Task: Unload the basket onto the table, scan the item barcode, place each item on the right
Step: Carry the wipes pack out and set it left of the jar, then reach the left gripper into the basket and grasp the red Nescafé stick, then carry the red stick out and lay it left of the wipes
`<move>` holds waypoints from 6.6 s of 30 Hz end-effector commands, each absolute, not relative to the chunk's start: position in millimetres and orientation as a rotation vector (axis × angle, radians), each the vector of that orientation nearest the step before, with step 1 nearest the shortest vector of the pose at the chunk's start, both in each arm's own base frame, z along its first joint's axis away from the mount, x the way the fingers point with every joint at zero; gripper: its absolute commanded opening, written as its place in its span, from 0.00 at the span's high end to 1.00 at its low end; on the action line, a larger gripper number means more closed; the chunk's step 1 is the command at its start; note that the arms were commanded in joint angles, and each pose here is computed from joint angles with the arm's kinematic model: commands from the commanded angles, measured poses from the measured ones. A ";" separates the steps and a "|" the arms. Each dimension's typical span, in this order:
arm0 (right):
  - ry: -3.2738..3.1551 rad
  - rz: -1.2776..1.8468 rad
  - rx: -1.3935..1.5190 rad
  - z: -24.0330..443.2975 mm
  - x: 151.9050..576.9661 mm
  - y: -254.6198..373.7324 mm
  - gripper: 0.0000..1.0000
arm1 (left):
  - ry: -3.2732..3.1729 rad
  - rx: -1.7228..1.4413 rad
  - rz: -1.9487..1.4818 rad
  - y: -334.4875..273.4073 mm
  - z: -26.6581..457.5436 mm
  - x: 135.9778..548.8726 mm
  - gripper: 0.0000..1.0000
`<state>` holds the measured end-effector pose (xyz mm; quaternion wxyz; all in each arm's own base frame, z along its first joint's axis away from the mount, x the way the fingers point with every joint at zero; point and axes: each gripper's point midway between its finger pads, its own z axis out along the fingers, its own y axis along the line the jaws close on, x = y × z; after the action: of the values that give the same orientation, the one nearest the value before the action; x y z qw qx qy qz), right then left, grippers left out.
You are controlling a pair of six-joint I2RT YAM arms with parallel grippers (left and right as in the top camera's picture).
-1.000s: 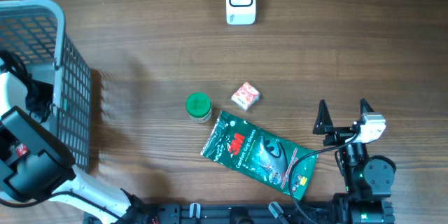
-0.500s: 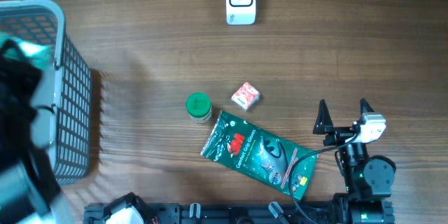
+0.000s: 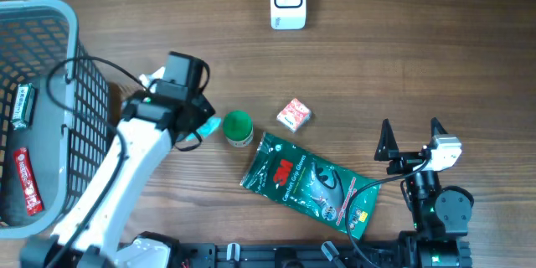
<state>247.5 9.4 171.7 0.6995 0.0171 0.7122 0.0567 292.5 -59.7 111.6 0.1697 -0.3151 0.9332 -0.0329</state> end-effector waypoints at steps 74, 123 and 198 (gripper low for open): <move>1.579 0.125 0.044 173.3 247.2 8.6 0.00 | 2.492 -1.151 0.487 303.5 53.1 193.0 0.00; 1.579 0.125 0.044 173.3 247.2 8.6 0.00 | 2.158 -1.626 0.314 285.5 60.8 266.6 0.00; 1.579 0.125 0.044 173.3 247.2 8.6 0.00 | 1.987 -0.555 -0.308 -42.5 310.4 387.5 0.00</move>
<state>247.5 9.4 171.7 0.6995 0.0171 0.7122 0.0567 397.6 -64.3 271.5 0.4477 -0.1991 0.8577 -0.1558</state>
